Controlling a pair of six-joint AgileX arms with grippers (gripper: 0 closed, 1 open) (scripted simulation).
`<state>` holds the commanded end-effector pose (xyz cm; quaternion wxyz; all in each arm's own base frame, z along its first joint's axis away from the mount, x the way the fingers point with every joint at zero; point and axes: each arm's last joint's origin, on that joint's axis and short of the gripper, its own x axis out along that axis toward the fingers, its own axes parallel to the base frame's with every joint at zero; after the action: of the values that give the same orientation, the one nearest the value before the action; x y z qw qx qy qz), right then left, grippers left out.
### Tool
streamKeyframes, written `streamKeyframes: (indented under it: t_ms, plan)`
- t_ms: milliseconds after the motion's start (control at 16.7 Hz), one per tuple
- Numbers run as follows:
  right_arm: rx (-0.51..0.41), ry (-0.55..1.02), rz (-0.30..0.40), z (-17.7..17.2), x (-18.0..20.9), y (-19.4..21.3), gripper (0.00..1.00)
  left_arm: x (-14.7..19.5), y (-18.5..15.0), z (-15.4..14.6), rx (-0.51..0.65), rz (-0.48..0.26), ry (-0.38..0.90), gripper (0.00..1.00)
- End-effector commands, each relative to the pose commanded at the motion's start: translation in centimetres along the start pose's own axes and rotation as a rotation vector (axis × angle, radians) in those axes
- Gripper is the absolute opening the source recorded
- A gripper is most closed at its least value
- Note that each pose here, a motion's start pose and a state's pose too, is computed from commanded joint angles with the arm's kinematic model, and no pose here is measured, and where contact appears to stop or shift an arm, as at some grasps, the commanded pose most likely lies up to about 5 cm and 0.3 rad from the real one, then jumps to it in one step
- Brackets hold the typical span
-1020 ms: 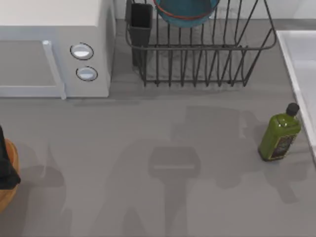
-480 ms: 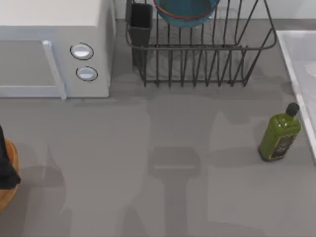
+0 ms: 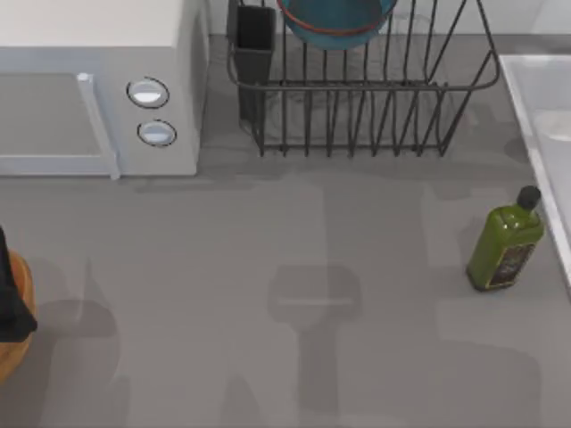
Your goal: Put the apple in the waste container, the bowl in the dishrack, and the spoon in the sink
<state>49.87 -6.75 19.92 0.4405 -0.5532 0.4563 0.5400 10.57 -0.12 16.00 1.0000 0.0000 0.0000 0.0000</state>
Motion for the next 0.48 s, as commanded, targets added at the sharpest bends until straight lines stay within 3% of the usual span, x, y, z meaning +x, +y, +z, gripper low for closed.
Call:
streamKeyframes:
  t_ms: [480]
  plan:
    - [0.006, 0.004, -0.004, -0.27, 0.34, -0.1, 0.0, 0.0, 0.0, 0.0, 0.0, 0.0, 0.0, 1.0]
